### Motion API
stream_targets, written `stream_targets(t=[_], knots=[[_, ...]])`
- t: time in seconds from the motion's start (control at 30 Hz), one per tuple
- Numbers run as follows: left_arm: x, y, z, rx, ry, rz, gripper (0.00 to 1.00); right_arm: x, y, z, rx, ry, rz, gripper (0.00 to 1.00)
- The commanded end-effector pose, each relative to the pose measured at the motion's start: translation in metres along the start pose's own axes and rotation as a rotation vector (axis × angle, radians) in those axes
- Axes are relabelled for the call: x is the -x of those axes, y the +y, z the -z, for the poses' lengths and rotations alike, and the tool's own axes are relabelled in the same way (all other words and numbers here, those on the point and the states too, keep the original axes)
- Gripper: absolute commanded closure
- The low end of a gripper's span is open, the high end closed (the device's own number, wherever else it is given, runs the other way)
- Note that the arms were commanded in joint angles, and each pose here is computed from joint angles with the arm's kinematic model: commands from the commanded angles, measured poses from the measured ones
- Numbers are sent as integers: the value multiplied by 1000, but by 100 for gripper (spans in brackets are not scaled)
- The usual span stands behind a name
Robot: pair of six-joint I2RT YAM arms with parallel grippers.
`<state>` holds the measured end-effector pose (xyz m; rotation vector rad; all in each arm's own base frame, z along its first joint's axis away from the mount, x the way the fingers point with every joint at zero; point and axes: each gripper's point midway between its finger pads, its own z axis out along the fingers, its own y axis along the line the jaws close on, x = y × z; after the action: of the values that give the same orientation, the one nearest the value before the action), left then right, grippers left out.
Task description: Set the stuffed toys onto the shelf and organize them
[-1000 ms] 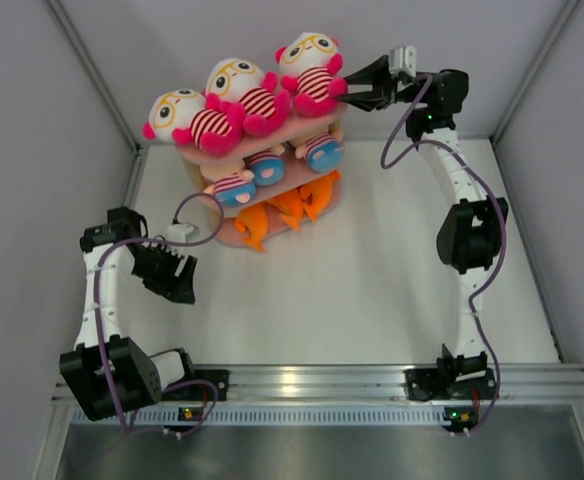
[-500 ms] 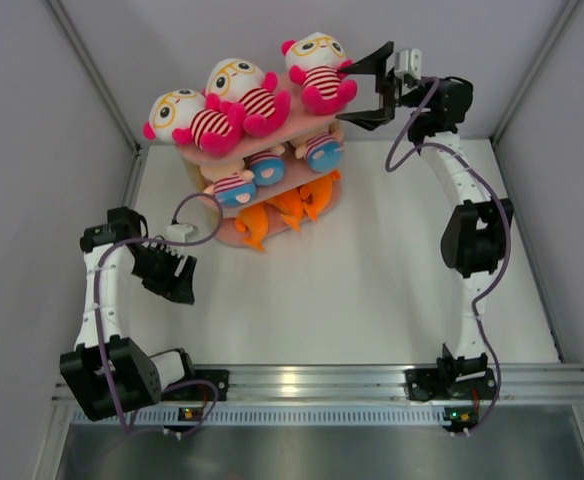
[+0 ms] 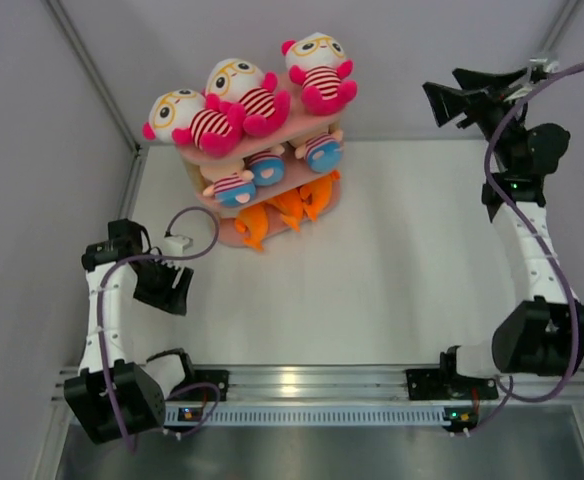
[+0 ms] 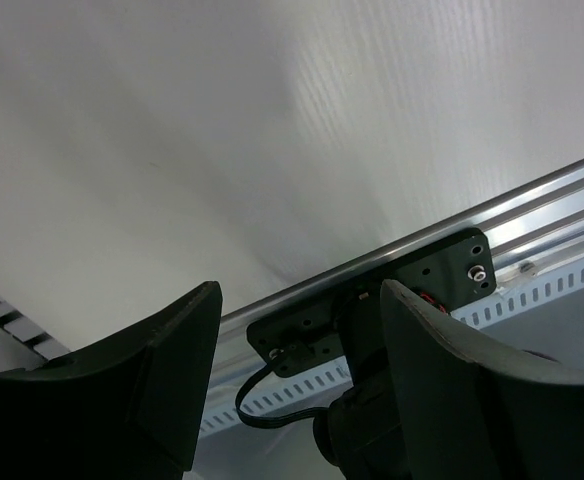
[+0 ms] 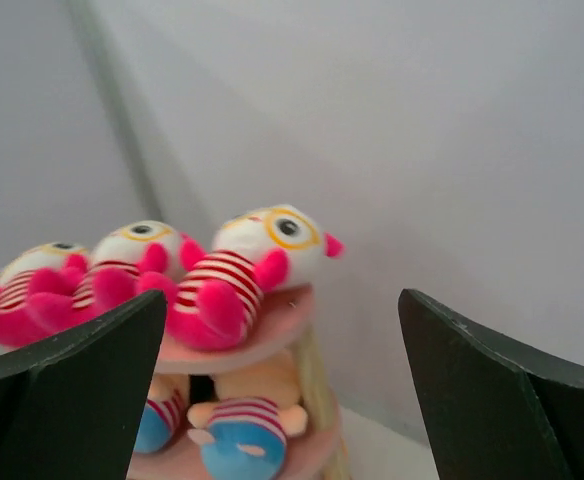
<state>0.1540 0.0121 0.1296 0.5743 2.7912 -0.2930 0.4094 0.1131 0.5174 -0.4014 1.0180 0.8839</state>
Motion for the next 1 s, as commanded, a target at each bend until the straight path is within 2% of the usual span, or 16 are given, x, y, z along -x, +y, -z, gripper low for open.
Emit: stream_targets(t=[0.0, 0.03, 0.07, 0.17, 0.2, 0.33, 0.4, 0.43, 0.47, 0.5, 0.67, 0.7, 0.77, 0.83, 0.97], knots=[[2, 17, 4, 116, -14, 44, 30, -52, -75, 75, -607, 143, 57, 1], [2, 17, 6, 125, -27, 44, 30, -74, -81, 111, -763, 270, 34, 1], [3, 17, 7, 130, -35, 43, 30, -76, -98, 144, -958, 294, 59, 1], [5, 22, 4, 177, -72, 65, 29, -109, -98, 216, -1178, 463, 96, 1], [6, 24, 3, 194, -84, 90, 29, -133, -98, 248, -1252, 528, 102, 0], [19, 45, -1, 297, -165, 149, 29, -165, -74, 295, -1292, 650, 92, 1], [21, 51, -4, 329, -182, 200, 29, -191, -60, 316, -1285, 759, 39, 1], [25, 57, -3, 355, -193, 200, 25, -196, -55, 321, -1280, 784, 24, 1], [26, 61, -4, 370, -202, 203, 4, -203, -50, 328, -1286, 808, 5, 1], [29, 66, -4, 388, -212, 209, 2, -209, -45, 334, -1295, 835, -17, 1], [75, 82, 5, 420, -406, 181, 2, -212, -33, 337, -1327, 778, -108, 1], [82, 82, 6, 408, -447, 229, 2, -213, -31, 342, -1341, 790, -105, 1], [101, 66, 1, 291, -526, 218, 2, -213, -28, 355, -1387, 769, -93, 1], [109, 58, -6, 229, -569, 167, 2, -210, -25, 348, -1344, 722, -77, 1], [109, 71, -5, 312, -603, 215, 2, -206, -20, 349, -1326, 691, -53, 1]])
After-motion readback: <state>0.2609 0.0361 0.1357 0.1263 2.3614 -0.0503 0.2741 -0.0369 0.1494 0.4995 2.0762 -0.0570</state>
